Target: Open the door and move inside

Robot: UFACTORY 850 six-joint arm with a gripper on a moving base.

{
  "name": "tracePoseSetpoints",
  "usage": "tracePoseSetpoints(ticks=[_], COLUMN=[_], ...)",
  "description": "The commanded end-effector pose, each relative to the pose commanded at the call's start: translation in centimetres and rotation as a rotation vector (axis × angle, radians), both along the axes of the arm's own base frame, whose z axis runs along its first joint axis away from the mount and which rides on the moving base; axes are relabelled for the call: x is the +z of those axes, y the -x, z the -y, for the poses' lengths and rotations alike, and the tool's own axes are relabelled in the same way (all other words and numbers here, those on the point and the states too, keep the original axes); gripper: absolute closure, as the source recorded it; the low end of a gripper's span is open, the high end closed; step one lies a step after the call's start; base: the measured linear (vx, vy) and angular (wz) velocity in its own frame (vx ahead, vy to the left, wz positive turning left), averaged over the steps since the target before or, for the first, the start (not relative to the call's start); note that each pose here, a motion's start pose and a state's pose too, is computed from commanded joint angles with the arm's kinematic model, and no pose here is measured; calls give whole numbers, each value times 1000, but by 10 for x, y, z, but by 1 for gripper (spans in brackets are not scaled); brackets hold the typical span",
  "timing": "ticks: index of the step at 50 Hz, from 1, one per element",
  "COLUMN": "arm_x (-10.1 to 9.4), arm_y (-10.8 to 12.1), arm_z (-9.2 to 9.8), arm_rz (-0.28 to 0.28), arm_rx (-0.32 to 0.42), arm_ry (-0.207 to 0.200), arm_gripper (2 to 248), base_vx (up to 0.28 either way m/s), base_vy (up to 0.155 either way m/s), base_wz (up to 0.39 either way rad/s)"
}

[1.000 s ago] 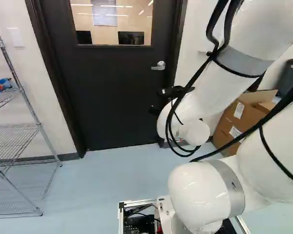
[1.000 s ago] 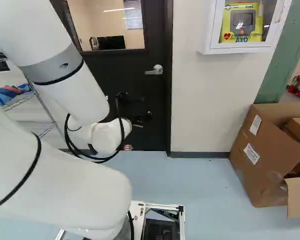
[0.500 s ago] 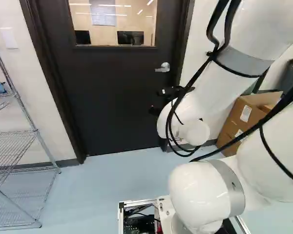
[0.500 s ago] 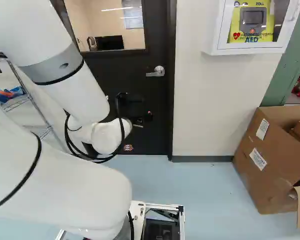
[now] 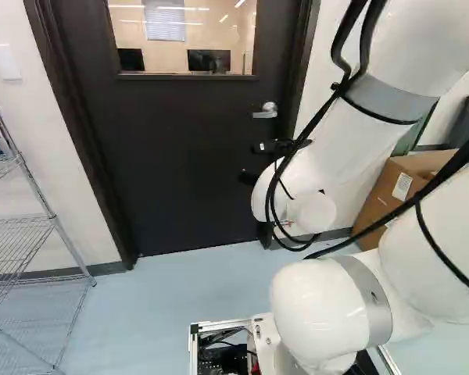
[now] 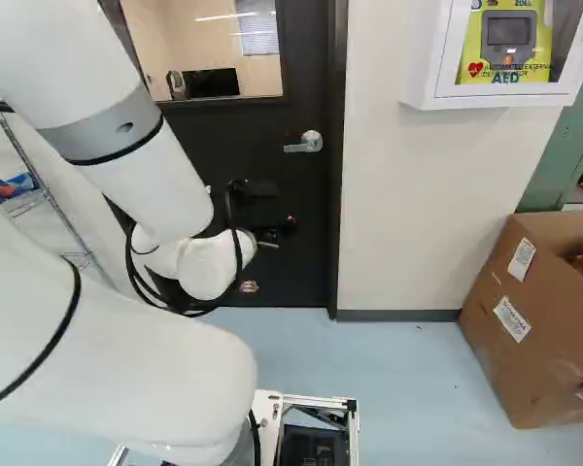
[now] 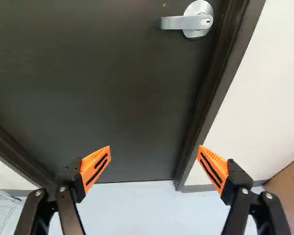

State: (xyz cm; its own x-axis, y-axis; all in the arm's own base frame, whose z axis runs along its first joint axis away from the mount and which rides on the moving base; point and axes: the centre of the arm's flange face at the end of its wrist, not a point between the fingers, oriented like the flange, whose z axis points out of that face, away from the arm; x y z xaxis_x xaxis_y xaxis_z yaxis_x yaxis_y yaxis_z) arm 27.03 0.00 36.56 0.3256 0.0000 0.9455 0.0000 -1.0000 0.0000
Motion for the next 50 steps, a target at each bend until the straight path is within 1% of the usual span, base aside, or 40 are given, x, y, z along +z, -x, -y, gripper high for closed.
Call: tracePoseSetpoints(ticks=[38,50], arm_x=[0,0], arm_y=[0,-3], arm_z=[0,0], arm_rz=[0,-1], arm_rx=[0,0], arm_ry=[0,0], arm_gripper=[3,3], base_vx=[66,35], base_vy=[1,1], base_wz=[-7,-5])
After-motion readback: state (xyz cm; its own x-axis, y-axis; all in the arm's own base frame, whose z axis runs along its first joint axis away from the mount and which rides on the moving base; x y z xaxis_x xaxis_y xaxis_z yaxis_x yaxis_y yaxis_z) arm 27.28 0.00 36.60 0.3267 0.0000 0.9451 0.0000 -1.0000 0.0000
